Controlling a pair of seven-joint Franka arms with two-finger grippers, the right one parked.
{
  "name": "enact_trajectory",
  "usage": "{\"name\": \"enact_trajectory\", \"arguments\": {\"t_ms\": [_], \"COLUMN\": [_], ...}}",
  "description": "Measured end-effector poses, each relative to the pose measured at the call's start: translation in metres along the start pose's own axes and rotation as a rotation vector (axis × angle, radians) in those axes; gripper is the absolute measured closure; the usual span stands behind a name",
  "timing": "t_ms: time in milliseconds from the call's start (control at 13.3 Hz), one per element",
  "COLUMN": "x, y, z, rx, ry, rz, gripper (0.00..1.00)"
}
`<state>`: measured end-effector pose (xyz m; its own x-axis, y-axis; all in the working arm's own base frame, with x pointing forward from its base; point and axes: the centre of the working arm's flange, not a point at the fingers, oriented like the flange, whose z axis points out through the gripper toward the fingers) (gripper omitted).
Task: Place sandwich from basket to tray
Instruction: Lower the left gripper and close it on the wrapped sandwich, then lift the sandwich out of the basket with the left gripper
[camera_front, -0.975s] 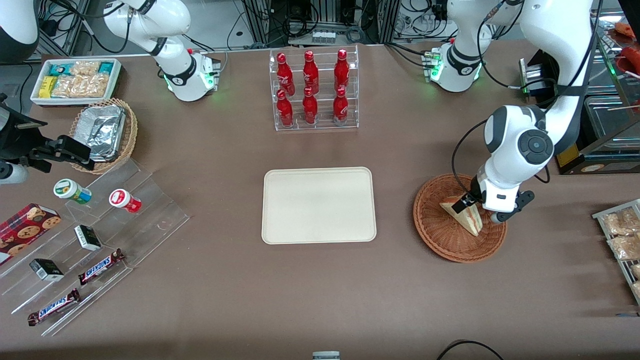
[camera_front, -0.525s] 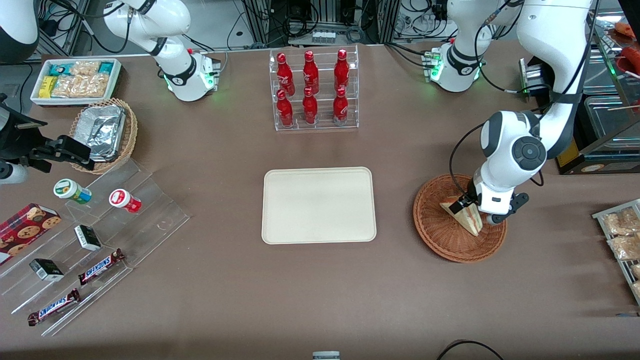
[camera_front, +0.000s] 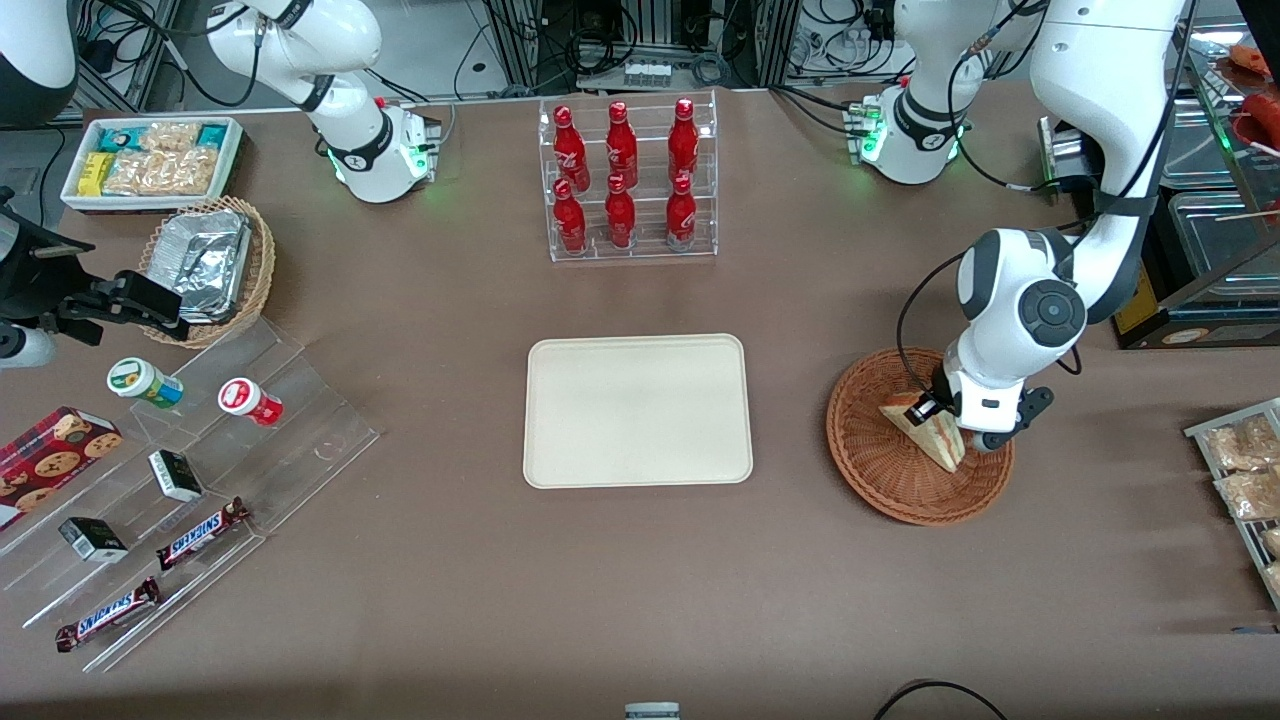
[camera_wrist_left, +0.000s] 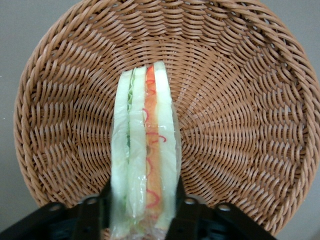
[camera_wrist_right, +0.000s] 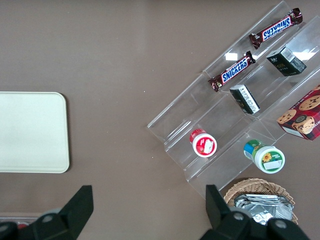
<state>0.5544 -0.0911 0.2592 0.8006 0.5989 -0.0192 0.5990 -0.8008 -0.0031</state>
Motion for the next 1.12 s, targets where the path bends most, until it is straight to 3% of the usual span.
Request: {"name": "enact_trajectory", "arguments": {"t_ms": [150,450,600,750,1125], "x": [0.000,0.001,0.002,0.002,0.002], "y": [0.000,0.001,0.001,0.002,0.007], "z": [0.000,-0.010,-0.027,-0.053,-0.128], "rx": [-0.001,-0.006,0.009,0.037,0.089], "ry": [0.001,0.008,-0.006,-0.025,-0.066], "rz": [-0.001,-0.001,0.000,0.005,0.034], "gripper": [0.73,0.77,0.78,0.85,0.85]}}
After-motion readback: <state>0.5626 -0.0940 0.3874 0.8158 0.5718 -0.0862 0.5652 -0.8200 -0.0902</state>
